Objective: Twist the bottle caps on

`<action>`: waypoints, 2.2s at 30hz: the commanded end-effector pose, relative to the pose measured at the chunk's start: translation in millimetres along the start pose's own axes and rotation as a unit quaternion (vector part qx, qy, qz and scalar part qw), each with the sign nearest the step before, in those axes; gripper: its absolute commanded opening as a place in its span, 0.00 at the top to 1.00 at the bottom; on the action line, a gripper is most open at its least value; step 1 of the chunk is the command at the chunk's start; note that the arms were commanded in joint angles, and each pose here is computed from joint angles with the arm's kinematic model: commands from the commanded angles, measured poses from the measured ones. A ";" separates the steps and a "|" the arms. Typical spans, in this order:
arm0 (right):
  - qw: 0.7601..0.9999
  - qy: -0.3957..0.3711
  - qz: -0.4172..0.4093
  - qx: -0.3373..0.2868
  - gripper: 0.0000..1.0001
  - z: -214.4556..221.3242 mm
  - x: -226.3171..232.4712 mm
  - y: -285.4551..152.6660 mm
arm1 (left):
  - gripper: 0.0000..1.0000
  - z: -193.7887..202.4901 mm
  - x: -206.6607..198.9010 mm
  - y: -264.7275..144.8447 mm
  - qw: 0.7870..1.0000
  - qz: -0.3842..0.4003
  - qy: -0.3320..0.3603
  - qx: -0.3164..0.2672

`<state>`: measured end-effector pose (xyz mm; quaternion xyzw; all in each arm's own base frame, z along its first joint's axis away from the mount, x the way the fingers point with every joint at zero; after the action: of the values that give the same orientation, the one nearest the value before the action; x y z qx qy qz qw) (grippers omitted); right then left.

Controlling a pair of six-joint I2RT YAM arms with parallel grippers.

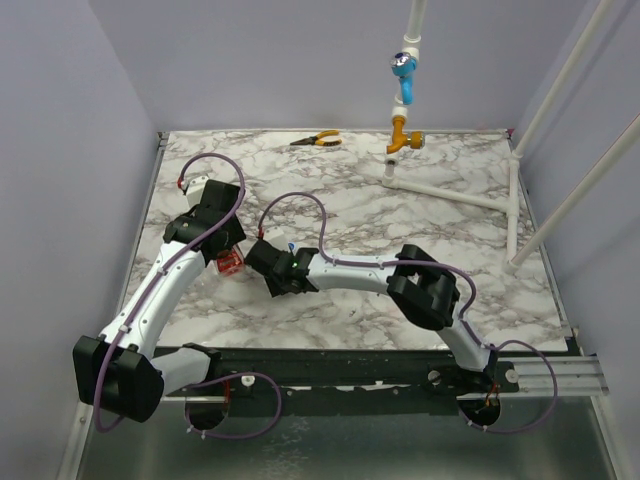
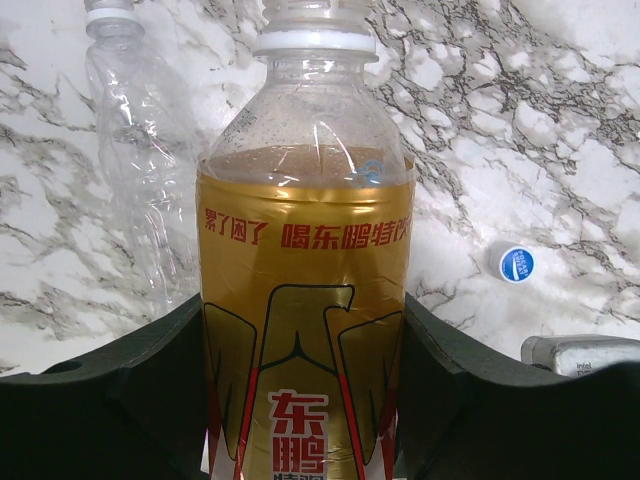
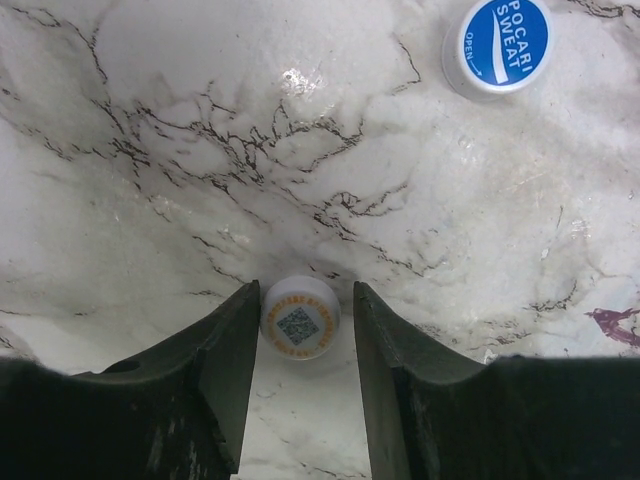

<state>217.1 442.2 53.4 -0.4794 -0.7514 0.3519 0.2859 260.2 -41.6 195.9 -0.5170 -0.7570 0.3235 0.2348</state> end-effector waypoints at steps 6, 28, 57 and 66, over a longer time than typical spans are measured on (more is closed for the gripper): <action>0.997 0.003 0.050 0.051 0.58 40.3 -29.3 -10.8 | 0.48 0.7 0.6 -0.2 1.000 0.002 0.009 0.008; 0.963 0.257 0.080 -0.002 0.59 19.6 -223.3 -121.1 | 0.45 121.7 -217.1 -13.3 0.871 0.285 0.399 0.040; 0.998 0.040 0.014 0.053 0.47 -5.9 -41.6 -11.0 | 0.44 -9.4 -12.0 14.9 0.991 -0.005 0.132 0.019; 0.996 0.020 0.042 0.077 0.52 7.5 -40.0 -2.3 | 0.44 -9.3 -14.2 14.6 0.991 0.011 0.131 0.024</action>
<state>234.5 411.2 58.8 -0.4846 -0.7118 0.3744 0.3440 283.8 -47.2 186.8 -0.5453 -0.7139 0.2672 0.3488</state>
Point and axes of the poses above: each gripper's point midway between its finger pads, its own y axis out along the fingers, its own x axis along the line the jaws close on, z = x × y, the point moved 4 cm from there along -y, back along the fingers, and after that the axes turned 7 degrees about y, right-handed, at the moved point
